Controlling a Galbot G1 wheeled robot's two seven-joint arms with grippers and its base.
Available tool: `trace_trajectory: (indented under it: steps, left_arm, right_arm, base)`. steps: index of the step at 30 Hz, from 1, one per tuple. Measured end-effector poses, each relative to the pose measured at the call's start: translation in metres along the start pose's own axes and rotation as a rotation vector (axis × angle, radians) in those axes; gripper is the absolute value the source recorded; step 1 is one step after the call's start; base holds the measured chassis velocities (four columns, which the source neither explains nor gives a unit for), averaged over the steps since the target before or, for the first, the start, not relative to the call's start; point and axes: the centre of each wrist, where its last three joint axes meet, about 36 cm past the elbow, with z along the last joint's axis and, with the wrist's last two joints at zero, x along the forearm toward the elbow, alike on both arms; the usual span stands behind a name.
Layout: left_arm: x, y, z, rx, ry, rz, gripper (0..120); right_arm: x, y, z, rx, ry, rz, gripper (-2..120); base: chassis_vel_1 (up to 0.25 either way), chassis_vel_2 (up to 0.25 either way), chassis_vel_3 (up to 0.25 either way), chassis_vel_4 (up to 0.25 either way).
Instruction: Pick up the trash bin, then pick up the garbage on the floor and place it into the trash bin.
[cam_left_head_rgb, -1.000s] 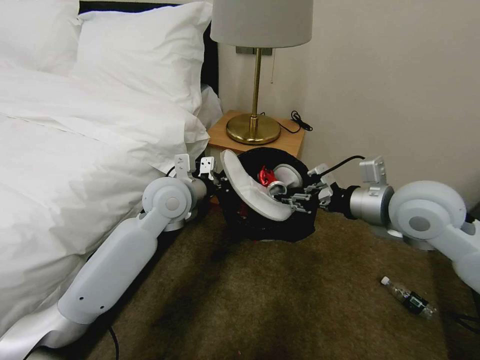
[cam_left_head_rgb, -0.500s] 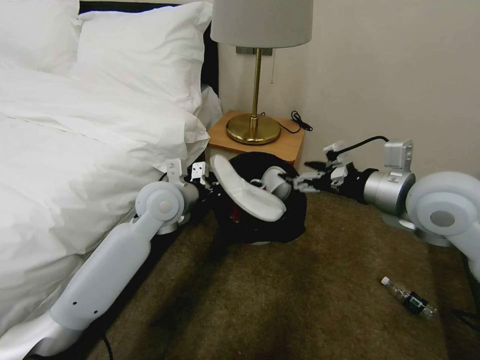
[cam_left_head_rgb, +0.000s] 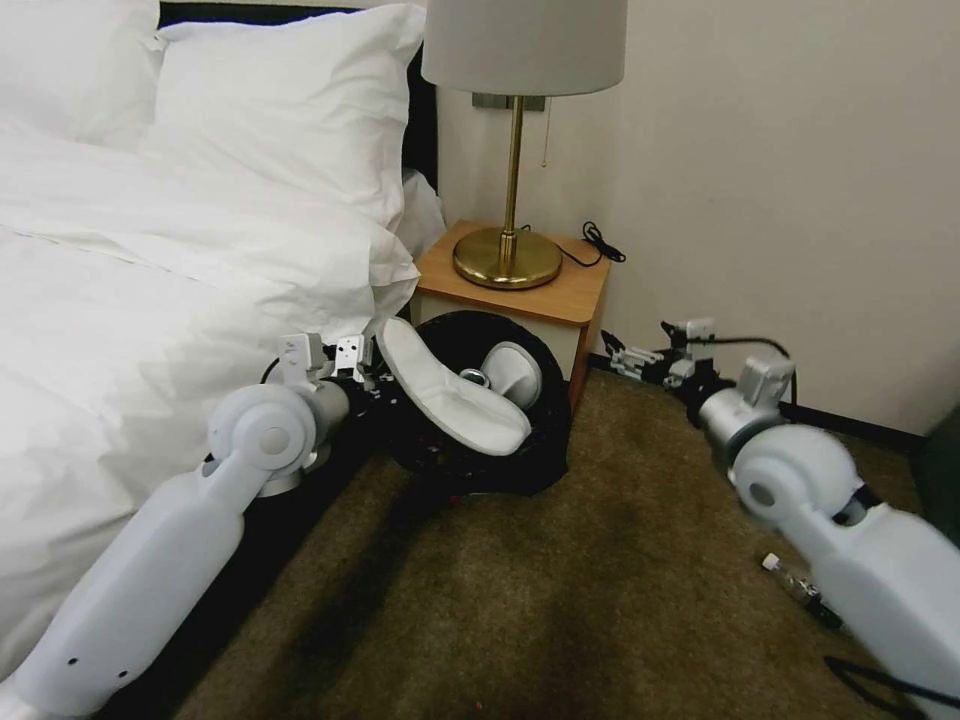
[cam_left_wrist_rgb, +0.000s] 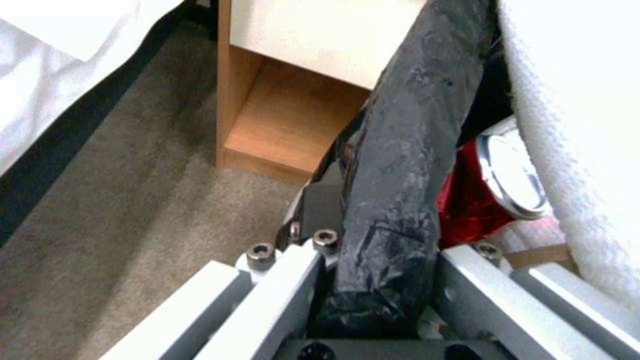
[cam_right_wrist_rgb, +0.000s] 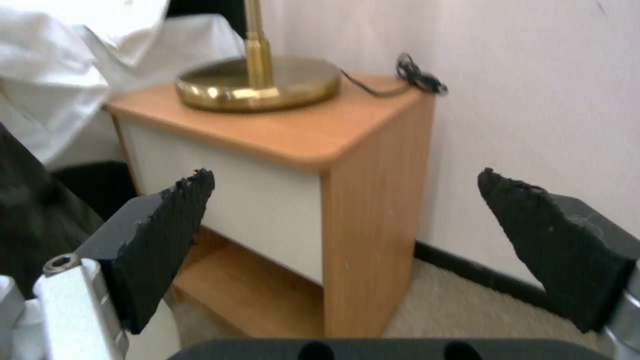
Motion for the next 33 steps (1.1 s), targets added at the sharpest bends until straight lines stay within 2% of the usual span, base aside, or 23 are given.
trace_trajectory:
  steps: [12,22,33]
  left_arm:
    - [0.005,-0.005,0.001,-0.024,0.001,-0.008,1]
    - [0.007,-0.005,0.003,-0.032,0.008,-0.011,1]
    - [0.005,-0.006,0.004,-0.029,0.011,-0.001,1]
  right_arm:
    - [0.057,-0.005,0.038,0.043,0.026,0.135,100]
    - [0.078,-0.019,0.035,0.055,0.042,0.209,100]
    - [0.082,-0.017,0.039,0.052,0.048,0.226,100]
  base:
    - [0.0,0.0,0.0,0.0]
    - [0.0,0.0,0.0,0.0]
    - [-0.048,-0.045,-0.056,-0.058]
